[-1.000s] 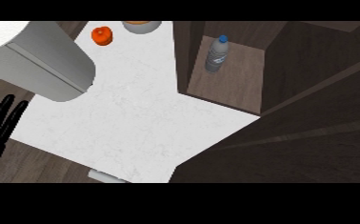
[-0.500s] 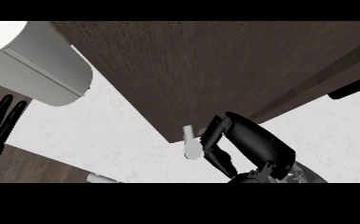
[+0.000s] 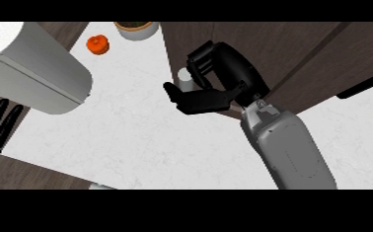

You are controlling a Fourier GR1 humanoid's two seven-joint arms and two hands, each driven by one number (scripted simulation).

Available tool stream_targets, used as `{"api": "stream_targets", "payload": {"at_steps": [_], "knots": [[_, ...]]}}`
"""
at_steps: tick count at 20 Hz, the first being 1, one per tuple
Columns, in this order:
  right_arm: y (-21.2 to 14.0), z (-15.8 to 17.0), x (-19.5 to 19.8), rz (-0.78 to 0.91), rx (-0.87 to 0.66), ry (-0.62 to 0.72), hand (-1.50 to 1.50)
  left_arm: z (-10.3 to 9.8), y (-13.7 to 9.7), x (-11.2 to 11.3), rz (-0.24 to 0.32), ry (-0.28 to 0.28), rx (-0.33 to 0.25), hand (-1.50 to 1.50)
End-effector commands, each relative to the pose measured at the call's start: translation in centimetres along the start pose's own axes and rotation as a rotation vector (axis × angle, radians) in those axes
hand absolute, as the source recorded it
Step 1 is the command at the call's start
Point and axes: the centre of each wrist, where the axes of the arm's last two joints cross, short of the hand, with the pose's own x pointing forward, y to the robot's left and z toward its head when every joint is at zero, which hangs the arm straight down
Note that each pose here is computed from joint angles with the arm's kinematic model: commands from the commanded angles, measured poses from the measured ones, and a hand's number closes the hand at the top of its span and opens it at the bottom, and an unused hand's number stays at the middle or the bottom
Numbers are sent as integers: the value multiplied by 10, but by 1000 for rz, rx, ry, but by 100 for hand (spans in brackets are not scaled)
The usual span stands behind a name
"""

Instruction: Pick up the bottled water, place it into the cabinet and close the cabinet

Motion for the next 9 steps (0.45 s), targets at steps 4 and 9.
{"api": "stream_targets", "payload": {"at_steps": [4,9], "knots": [[-19,-45,21,-156,-185,15,-150,8,1,-2,16,3,5,-150],[-10,-59,27,-176,-193,14,-150,11,3,-7,23,-8,25,-150]]}}
